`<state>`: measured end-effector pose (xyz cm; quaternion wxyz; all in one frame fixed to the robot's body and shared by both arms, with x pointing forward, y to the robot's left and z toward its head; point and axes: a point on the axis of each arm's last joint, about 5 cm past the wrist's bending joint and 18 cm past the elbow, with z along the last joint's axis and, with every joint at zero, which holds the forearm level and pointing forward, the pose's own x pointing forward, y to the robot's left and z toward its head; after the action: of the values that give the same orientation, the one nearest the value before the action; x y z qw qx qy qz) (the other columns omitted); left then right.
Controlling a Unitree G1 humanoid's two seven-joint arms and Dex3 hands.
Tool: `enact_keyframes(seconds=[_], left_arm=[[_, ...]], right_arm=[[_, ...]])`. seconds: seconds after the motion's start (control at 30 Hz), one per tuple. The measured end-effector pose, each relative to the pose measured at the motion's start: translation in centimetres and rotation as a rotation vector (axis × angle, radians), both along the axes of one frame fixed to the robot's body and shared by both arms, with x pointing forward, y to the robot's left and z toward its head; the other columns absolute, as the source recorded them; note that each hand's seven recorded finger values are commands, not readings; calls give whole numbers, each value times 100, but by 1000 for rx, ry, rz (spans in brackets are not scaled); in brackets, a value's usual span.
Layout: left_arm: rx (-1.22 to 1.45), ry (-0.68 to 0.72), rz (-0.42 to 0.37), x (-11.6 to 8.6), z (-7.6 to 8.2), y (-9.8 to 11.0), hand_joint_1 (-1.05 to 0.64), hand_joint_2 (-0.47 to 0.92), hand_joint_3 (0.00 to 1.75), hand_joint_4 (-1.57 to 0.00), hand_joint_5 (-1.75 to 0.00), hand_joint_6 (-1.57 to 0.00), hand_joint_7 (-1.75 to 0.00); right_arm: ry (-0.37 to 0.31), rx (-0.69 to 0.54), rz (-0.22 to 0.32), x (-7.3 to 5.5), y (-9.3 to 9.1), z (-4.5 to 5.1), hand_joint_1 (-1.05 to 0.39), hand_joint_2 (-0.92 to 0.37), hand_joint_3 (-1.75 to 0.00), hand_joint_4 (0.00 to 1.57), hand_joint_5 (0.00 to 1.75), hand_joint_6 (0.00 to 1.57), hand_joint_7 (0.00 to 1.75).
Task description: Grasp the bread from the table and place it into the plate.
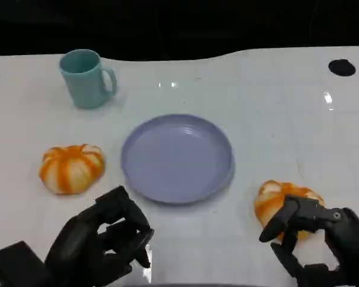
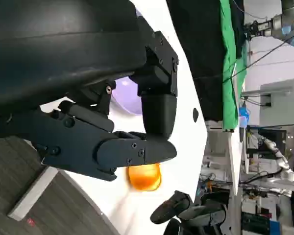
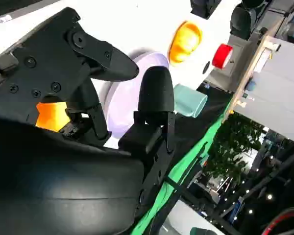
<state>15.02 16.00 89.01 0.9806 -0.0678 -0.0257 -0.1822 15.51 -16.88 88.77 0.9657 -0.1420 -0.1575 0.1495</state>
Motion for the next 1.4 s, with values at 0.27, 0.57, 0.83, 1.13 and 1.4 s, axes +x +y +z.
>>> enact_keyframes(seconds=[0.27, 0.57, 0.83, 1.13, 1.4], left_arm=[[0, 1, 0, 0, 0, 0, -50, 92, 42, -69, -175, -46, -172], [0, 0, 0, 0, 0, 0, -50, 92, 42, -70, -175, -46, -171], [0, 0, 0, 0, 0, 1, -49, 92, 42, -69, -175, -46, -172], [-1, 4, 0, 0, -1, 1, -48, 92, 42, -69, -175, -45, -172], [-1, 4, 0, 0, -1, 1, -49, 92, 42, -69, -175, -45, -172]], right_arm=[[0, 0, 0, 0, 0, 0, -13, -41, -114, 77, 159, 73, 119], [0, 0, 0, 0, 0, 0, -12, -41, -114, 78, 159, 73, 119], [-1, 0, 0, 1, 0, 1, -12, -39, -116, 78, 158, 73, 118], [-5, 0, 1, 6, 1, 3, -14, -41, -113, 78, 159, 73, 119], [-5, 1, 0, 6, 0, 5, -17, -46, -104, 75, 157, 69, 114]])
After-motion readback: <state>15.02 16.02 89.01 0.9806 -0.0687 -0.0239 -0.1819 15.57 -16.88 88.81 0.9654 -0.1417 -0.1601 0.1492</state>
